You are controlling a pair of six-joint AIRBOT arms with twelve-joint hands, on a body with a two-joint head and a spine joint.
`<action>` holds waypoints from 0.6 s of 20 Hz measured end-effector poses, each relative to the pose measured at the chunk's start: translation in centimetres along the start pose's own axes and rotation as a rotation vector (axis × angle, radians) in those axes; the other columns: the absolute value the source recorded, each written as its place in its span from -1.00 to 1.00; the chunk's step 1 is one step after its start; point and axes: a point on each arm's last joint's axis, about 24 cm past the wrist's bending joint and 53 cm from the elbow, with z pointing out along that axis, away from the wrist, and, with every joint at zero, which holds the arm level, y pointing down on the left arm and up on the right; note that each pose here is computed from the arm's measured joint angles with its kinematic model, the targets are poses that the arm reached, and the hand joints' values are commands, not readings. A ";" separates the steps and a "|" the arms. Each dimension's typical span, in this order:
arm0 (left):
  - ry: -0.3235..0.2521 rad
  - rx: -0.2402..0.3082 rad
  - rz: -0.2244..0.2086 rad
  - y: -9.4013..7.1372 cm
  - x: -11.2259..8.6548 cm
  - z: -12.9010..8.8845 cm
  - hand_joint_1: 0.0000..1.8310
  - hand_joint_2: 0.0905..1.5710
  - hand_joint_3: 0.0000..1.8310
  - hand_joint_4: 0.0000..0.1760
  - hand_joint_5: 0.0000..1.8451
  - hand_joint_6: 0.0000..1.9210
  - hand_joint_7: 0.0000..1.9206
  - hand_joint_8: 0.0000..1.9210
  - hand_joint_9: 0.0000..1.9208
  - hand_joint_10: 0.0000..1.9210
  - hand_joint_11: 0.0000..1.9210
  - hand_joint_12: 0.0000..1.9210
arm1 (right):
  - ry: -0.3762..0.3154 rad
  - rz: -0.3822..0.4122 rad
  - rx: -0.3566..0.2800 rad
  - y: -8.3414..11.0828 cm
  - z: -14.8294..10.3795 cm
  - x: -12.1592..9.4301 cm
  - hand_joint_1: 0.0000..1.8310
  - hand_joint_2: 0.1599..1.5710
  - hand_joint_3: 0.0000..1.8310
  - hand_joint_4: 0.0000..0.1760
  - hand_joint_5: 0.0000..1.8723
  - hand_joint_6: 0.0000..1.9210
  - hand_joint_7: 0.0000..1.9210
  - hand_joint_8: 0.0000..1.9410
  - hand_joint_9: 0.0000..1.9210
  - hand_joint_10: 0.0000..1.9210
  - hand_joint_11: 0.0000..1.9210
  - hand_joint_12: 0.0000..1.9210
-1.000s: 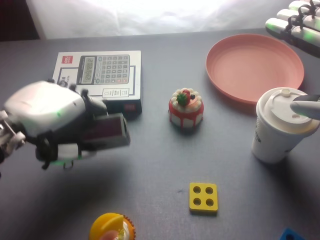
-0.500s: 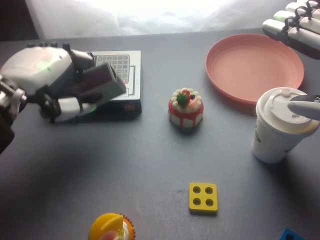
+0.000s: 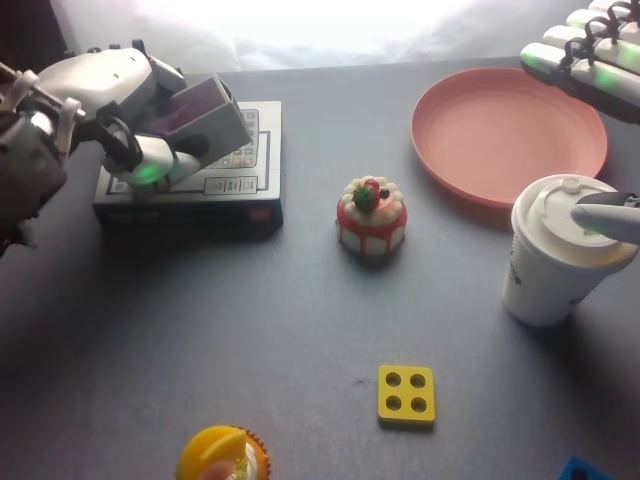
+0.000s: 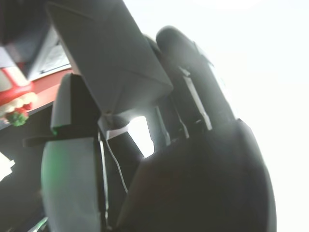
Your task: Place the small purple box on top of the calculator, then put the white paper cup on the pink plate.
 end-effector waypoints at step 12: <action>0.055 0.052 0.011 -1.5 1.2 -1.0 -0.17 0.20 -1.00 0.68 -1.00 -1.00 -1.00 -1.00 -1.00 -1.00 -1.00 -1.00 | 0.000 0.001 0.001 0.0 0.0 0.0 -0.44 0.51 -1.00 -1.00 -1.00 -1.00 -1.00 -1.00 -1.00 -1.00 -1.00 -1.00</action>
